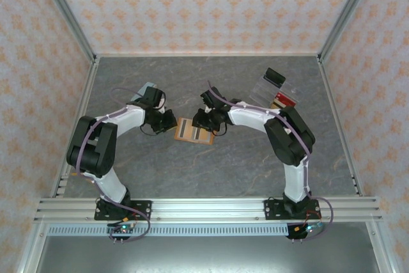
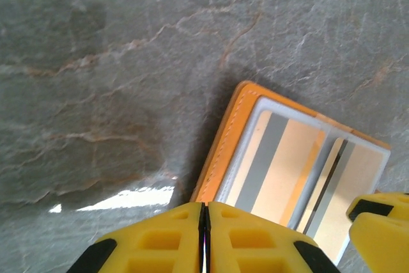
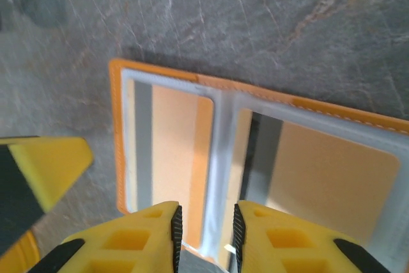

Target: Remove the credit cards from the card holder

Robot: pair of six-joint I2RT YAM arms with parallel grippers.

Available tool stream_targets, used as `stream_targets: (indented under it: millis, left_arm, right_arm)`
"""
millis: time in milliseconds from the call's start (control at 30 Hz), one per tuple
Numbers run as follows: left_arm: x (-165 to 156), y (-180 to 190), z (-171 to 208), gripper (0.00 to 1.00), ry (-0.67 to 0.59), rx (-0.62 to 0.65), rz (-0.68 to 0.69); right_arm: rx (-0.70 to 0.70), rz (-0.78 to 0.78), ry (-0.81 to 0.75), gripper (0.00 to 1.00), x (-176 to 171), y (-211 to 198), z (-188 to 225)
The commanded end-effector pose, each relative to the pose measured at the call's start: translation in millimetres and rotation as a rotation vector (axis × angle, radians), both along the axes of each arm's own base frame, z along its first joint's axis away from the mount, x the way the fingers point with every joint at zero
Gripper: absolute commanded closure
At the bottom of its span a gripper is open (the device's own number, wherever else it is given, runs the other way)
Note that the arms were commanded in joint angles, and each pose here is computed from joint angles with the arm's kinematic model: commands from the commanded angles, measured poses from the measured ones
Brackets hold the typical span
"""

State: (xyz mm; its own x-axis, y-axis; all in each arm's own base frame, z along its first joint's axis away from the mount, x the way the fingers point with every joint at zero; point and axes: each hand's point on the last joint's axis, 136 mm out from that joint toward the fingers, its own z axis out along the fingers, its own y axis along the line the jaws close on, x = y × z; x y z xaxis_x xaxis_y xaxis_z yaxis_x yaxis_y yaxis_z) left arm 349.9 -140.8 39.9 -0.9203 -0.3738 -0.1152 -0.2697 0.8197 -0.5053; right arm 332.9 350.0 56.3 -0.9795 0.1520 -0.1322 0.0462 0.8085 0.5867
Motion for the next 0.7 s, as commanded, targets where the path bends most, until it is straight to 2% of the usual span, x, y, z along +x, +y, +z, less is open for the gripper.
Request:
stream_targets:
  millis: [0, 400, 667]
  left_arm:
    - [11.8, -12.6, 8.9, 0.87, -0.034, -0.028, -0.021]
    - [9.2, -16.0, -15.2, 0.90, 0.040, -0.011, -0.031]
    - [-1.0, -4.2, -31.9, 0.93, 0.093, 0.053, -0.008]
  right_arm:
    - [0.059, -0.145, -0.006, 0.71, 16.6, 9.0, 6.8]
    - [0.063, -0.156, 0.051, 0.74, 19.7, 20.5, -15.8]
    - [0.061, -0.120, 0.079, 0.75, 14.8, 24.8, -23.6]
